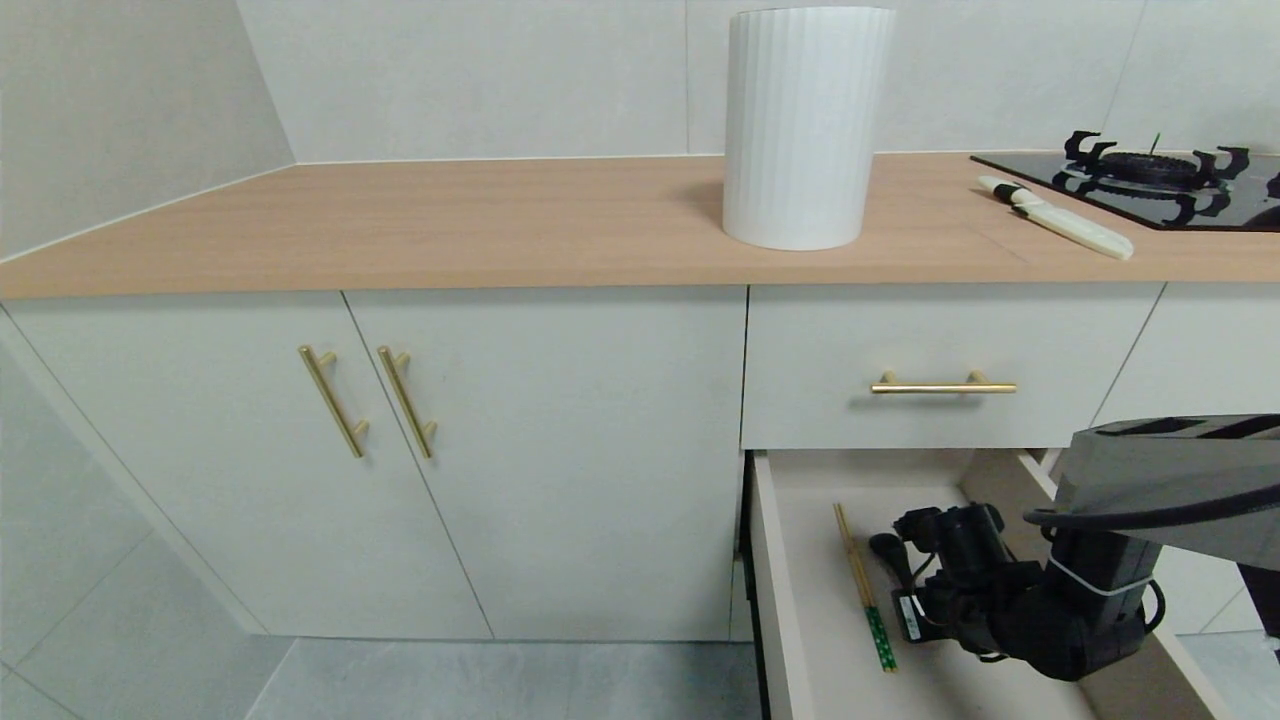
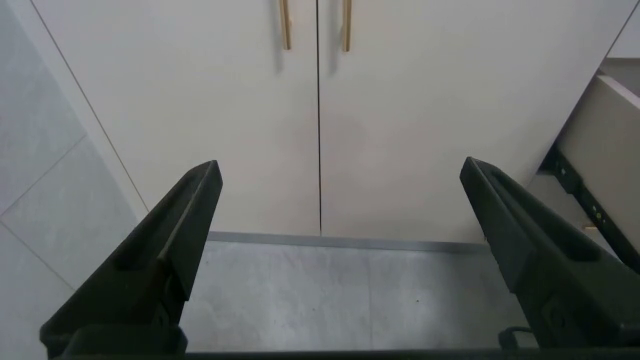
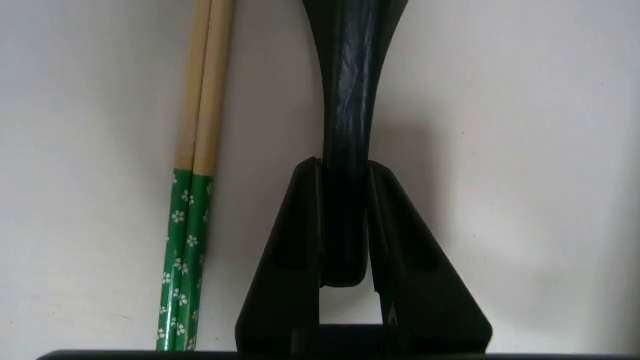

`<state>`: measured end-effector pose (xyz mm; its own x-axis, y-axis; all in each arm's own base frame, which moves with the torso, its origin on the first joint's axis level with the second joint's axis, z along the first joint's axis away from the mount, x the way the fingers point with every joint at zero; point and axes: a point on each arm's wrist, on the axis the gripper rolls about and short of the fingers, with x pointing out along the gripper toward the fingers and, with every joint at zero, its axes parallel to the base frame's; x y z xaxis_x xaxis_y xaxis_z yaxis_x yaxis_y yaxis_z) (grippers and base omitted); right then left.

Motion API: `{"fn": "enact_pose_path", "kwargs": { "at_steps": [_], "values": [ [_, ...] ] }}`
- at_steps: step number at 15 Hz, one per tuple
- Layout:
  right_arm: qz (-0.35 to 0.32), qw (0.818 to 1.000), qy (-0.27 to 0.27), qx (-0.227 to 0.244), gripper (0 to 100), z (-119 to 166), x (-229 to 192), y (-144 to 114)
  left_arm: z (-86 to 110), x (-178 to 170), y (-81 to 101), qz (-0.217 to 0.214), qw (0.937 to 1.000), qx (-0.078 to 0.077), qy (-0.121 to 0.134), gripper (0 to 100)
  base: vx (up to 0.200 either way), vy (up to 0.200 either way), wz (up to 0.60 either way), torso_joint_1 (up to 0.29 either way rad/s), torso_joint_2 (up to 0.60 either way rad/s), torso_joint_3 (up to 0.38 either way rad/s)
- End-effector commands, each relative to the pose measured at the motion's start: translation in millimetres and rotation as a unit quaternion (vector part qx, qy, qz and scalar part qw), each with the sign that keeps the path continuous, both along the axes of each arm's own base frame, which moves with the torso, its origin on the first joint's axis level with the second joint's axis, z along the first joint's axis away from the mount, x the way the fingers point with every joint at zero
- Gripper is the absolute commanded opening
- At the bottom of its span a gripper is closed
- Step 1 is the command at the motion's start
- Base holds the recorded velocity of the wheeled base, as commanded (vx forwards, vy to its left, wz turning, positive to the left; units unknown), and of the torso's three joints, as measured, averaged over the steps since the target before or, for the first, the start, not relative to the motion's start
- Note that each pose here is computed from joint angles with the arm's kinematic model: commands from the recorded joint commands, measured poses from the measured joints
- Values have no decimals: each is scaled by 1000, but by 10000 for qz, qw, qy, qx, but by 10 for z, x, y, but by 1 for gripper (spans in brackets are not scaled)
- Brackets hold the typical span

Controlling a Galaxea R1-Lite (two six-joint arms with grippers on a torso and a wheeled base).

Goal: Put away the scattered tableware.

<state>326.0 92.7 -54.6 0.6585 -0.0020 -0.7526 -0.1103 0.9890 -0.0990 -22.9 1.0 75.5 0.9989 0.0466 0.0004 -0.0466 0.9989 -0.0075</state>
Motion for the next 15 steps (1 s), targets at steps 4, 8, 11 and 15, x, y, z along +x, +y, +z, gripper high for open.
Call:
{"fn": "enact_pose_path", "kwargs": {
  "at_steps": [4,8,11,15],
  "values": [
    [-4,10000,-68,24,100,46,15,0,0,0,0,5,10000,-1,2,100,0,0,0,0,0,0],
    [-137,9963,-812,263,100,702,-49,-93,0,0,0,5,10000,-1,2,100,0,0,0,0,0,0],
    [-115,9928,-1124,402,100,1403,-396,-190,0,0,0,5,10000,-1,2,100,0,0,0,0,0,0],
    [282,9917,-1051,686,100,2040,-965,-283,0,0,0,5,10000,-1,2,100,0,0,0,0,0,0]
  ]
}}
